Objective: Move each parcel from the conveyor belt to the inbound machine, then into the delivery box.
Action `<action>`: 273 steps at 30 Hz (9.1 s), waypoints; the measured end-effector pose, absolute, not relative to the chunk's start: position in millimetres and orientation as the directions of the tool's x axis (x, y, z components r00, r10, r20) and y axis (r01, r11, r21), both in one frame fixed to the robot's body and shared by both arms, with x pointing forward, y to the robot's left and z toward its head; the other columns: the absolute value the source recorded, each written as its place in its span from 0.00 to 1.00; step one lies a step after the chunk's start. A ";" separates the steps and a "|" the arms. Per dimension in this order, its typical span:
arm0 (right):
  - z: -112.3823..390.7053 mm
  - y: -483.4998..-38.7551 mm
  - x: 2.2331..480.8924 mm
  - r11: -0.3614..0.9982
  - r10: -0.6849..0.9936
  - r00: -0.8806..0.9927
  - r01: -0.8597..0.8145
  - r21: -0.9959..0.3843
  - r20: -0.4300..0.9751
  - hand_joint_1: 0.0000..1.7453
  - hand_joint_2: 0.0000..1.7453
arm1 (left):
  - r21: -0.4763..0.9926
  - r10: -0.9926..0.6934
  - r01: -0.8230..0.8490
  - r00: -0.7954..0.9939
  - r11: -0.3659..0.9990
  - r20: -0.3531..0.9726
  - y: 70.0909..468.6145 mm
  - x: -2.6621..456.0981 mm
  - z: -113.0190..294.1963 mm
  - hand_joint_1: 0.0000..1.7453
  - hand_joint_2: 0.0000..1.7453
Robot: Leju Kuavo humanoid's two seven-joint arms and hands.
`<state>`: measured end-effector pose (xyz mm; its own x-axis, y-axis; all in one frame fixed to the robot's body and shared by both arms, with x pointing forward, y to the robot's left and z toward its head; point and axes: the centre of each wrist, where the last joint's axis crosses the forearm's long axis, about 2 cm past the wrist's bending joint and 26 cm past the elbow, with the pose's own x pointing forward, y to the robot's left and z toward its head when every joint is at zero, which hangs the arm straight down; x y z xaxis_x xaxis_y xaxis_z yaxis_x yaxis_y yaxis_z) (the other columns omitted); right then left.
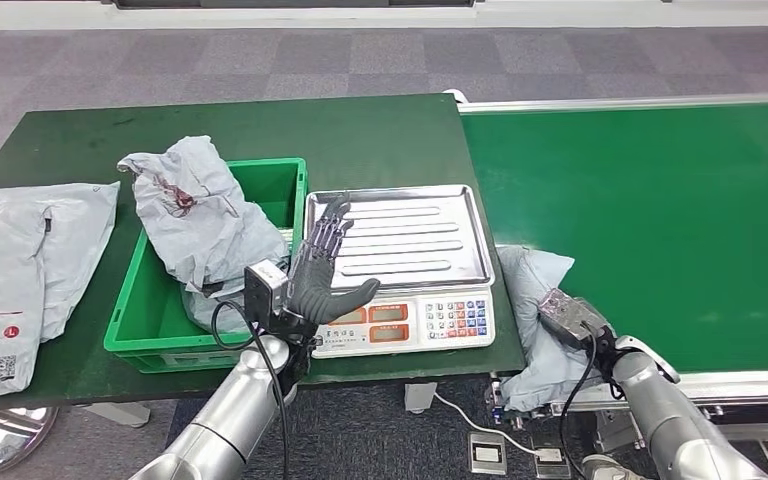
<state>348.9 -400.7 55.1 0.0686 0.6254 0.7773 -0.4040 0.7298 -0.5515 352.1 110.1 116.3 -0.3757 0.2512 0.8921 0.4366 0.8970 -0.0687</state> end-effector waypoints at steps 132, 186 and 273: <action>138.1 -255.7 420.7 0.926 0.239 -0.437 -0.166 -0.339 0.867 0.00 0.75 | -0.103 0.258 0.358 -0.417 0.928 0.872 87.9 354.3 135.2 0.00 0.00; 87.7 -288.4 310.2 0.923 0.252 -0.450 0.379 -0.072 0.857 0.00 1.00 | 0.831 -0.764 0.440 -0.387 0.339 0.516 16.3 356.5 163.1 0.00 1.00; 73.9 -288.7 313.3 0.937 0.232 -0.401 0.337 -0.092 0.886 0.00 1.00 | 0.342 -0.873 -0.814 -0.371 0.470 0.317 290.1 434.8 267.0 1.00 1.00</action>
<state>313.3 -288.7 73.9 -0.4010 0.2316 0.8863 0.3368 0.9370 -0.0925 434.8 290.1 267.0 -0.3707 -0.8730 0.3171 -0.8136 0.4699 0.3425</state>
